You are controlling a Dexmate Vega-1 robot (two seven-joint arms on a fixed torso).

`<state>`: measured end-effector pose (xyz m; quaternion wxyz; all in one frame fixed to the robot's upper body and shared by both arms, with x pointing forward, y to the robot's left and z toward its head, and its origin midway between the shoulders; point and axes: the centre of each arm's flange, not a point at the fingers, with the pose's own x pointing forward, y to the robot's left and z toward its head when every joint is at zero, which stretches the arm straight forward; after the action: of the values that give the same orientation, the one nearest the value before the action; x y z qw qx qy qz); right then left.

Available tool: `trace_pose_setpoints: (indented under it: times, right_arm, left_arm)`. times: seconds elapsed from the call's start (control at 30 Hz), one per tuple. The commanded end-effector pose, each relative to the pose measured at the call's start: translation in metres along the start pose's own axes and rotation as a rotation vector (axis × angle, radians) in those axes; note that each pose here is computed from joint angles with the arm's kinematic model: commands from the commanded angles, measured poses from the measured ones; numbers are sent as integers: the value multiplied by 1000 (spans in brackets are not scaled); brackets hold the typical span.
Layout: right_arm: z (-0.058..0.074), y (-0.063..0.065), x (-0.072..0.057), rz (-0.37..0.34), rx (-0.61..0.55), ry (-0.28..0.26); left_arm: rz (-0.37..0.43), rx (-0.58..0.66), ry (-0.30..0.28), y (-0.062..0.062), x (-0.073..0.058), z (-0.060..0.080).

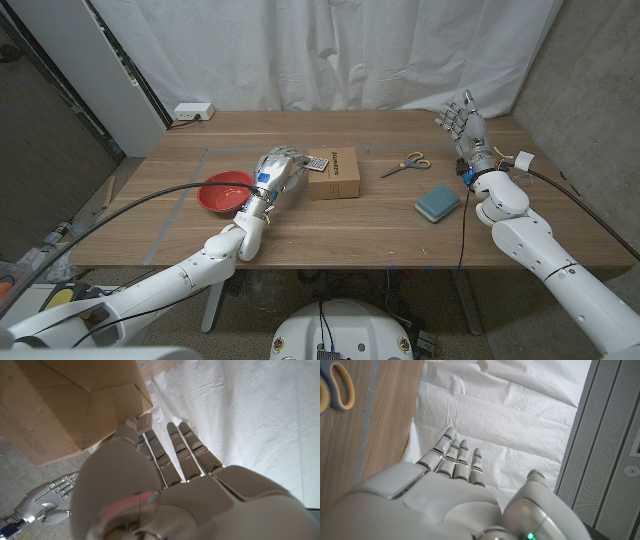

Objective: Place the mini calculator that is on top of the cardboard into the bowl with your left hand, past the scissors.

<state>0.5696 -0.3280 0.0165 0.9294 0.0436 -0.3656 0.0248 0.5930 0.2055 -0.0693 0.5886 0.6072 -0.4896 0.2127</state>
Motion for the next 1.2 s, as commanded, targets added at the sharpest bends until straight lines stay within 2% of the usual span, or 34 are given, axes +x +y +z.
trace_pose_setpoints:
  times: [0.03, 0.77, 1.2]
  right_arm:
    - [1, -1, -1, -2, 9, -8]
    - [3, -2, -2, 0, 17, -23]
    - [5, -4, -9, -9, 15, -26]
  left_arm:
    - [40, -8, 0, 0, 1, 1]
    - [125, -51, 66, 5, 1, -2]
    - [146, -78, 82, 13, 6, 0]
